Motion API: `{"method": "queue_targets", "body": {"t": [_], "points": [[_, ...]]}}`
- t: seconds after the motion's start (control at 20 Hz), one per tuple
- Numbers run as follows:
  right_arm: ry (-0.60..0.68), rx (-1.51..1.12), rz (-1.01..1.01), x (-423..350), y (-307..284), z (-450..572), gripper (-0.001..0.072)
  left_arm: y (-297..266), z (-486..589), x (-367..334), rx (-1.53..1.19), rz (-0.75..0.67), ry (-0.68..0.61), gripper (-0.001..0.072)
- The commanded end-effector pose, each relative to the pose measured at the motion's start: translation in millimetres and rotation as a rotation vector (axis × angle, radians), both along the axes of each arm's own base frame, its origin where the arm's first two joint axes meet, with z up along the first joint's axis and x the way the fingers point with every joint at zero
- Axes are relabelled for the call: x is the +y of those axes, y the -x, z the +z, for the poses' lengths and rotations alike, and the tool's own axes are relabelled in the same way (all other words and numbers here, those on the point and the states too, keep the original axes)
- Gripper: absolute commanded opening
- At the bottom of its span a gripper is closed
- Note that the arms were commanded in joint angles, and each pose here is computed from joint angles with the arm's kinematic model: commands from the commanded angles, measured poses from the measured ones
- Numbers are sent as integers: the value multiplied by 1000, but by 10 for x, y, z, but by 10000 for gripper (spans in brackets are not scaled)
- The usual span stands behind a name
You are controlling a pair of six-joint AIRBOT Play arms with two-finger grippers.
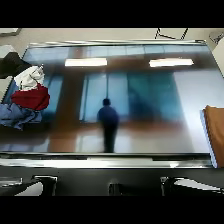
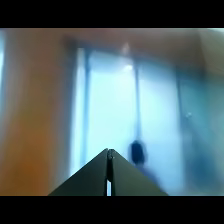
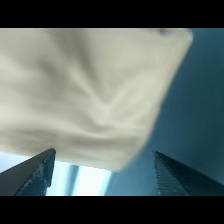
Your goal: Fold the clothes and pants, and hang the long-sleeved shirts on hangers.
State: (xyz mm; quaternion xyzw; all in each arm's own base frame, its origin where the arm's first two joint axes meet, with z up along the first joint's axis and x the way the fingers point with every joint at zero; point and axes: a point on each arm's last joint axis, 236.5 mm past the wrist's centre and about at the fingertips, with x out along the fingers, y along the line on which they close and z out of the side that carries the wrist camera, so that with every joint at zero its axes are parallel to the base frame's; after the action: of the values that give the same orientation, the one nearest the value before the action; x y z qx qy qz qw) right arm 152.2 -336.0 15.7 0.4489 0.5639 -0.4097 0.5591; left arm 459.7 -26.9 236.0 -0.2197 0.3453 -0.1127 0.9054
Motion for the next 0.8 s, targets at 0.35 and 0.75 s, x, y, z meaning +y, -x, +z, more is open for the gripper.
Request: {"method": "queue_targets", "body": {"t": [0.35, 0.75], "points": [[593, -821, 716, 1277, -3213, 2520, 694, -186, -653, 325, 178, 132, -483, 47], [-98, -260, 998, 2799, -2605, 350, 686, 525, -1988, -264, 594, -153, -416, 720]]}}
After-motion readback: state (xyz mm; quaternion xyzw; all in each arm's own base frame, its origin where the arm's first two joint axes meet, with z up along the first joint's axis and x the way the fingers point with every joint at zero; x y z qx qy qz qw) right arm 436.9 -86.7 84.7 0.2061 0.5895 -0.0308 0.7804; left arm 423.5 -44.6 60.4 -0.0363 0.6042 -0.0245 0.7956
